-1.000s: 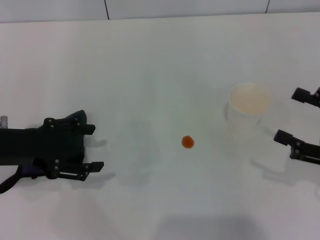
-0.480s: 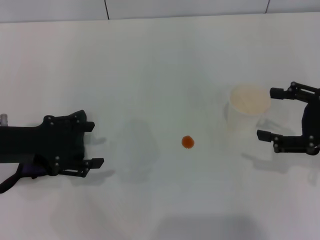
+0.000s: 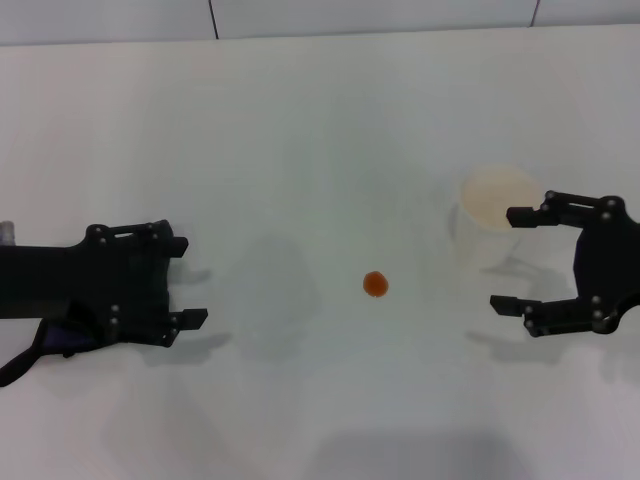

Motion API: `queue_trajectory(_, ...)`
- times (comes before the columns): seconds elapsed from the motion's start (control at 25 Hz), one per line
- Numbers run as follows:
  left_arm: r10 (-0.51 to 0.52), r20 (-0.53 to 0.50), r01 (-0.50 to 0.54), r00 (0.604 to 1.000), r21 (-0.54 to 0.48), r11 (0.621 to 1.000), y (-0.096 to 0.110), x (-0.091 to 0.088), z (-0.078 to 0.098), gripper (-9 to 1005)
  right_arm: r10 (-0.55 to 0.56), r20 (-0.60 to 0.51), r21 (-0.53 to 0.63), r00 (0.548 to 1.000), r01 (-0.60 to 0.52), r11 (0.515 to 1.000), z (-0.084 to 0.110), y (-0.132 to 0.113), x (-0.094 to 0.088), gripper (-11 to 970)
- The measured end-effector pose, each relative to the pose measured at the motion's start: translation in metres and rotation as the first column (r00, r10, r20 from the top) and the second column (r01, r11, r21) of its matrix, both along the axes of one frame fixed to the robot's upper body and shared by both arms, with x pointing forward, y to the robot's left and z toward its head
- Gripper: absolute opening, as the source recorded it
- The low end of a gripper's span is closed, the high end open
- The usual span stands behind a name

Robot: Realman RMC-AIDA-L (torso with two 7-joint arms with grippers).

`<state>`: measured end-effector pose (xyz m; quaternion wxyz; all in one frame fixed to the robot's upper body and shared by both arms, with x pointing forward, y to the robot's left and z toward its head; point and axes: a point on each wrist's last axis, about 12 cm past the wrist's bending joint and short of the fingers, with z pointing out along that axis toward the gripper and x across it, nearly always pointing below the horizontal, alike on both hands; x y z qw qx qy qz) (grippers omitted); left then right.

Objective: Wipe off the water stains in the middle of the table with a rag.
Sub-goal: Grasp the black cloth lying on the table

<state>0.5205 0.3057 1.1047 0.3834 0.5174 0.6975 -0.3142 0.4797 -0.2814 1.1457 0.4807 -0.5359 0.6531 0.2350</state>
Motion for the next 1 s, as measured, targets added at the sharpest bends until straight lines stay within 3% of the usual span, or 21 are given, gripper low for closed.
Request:
queue_trajectory(0.52,0.006,-0.013,-0.006,1.0,0.003,1.0,-0.001,0.003,0.002,859,-0.004,0.004,0.0,1.0,0.004,1.0,0.006,0.006,0.007,873)
queue_trajectory(1.0,0.138,-0.146,-0.126,0.98,0.091,0.988,0.017,0.011,0.003,858,-0.005,-0.009,0.013,1.0,0.005,1.0,0.005,0.01,0.007,870)
